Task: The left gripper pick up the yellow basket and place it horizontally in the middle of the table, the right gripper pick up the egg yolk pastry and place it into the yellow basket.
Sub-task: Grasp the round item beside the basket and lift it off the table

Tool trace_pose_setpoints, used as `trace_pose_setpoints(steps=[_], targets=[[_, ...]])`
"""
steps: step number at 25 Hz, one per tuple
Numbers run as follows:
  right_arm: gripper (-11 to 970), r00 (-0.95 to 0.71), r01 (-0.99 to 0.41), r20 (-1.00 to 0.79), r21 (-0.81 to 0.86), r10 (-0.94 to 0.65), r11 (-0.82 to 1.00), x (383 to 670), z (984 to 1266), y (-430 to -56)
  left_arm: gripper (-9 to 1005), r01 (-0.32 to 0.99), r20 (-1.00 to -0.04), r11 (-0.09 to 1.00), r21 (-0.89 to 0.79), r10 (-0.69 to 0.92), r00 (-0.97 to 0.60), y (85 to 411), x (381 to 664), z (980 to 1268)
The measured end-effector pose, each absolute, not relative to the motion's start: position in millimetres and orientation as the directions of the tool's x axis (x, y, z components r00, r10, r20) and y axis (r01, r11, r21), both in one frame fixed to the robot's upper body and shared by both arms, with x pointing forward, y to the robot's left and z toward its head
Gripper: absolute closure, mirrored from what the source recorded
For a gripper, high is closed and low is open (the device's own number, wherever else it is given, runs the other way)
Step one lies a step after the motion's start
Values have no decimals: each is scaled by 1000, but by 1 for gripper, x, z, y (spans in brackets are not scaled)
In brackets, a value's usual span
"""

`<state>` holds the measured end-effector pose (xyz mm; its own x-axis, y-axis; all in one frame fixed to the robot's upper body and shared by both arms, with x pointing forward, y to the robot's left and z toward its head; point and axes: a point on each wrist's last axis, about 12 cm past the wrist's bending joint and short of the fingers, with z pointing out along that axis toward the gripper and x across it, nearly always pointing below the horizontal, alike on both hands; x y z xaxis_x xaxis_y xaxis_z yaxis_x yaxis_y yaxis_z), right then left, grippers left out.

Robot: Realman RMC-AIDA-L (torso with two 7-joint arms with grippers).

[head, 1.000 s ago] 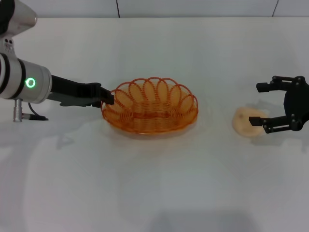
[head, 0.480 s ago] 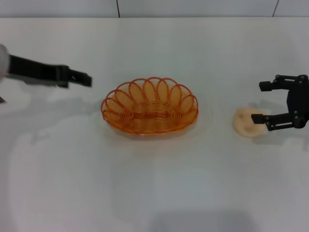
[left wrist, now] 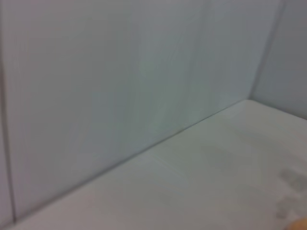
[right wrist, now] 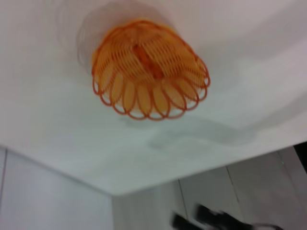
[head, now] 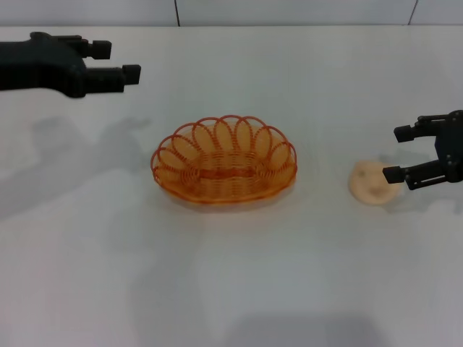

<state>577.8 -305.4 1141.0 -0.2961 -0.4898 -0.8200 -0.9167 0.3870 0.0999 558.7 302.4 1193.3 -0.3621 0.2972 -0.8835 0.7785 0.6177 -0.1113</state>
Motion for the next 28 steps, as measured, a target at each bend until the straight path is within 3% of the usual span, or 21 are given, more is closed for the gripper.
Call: trace_pose_setpoints(steps=[5,12,22,28], targets=[[179,-377,-900,-745,156,-550,406,587,1144,-291,271,848,-899,530,0,371,-232,302,548,1178],[183,-366,-917,-678,144,-638,372,594,1148,-259,256,906,-881,423,1,429,-199,303,528,1151],[187,-353,-916,-668,105,-655,386,600,1146,-254,234,916,-878,400,3,439,-189,314,502,1123],[190,-386,-900,-612,85,-690,428,608,1146,-255,104,934,-870,358,5,462,-173,308,498,1118]])
